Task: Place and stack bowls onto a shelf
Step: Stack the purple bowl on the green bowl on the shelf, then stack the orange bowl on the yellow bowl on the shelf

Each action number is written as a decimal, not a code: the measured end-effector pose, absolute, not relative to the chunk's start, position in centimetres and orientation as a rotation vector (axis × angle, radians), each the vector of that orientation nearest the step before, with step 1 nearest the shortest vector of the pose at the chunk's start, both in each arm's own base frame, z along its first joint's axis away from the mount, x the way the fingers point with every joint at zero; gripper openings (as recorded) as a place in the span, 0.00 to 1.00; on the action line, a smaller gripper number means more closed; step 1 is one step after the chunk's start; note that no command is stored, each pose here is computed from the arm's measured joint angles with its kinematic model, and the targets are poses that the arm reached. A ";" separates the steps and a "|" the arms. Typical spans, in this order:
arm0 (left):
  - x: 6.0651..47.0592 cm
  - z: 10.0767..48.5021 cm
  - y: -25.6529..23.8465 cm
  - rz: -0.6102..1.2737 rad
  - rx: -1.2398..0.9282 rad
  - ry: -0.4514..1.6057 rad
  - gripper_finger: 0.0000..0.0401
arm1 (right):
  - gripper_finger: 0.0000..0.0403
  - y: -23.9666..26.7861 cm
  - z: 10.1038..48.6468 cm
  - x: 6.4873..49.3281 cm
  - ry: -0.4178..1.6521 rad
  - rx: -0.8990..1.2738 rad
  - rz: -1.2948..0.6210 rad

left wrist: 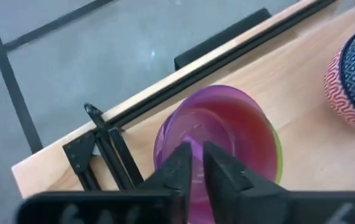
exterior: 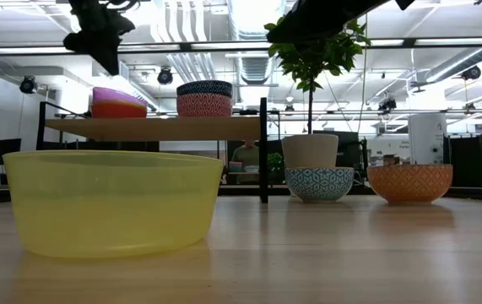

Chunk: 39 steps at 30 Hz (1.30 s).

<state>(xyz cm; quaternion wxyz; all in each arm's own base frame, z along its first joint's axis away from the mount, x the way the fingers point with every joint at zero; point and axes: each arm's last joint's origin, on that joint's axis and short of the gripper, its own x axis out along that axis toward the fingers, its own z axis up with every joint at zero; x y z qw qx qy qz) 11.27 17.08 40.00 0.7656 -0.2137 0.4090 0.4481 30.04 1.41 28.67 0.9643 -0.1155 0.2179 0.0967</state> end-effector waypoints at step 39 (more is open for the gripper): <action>16.2 33.5 3.1 0.259 -0.371 0.285 0.00 | 0.02 1.1 28.7 30.1 0.453 -0.130 0.123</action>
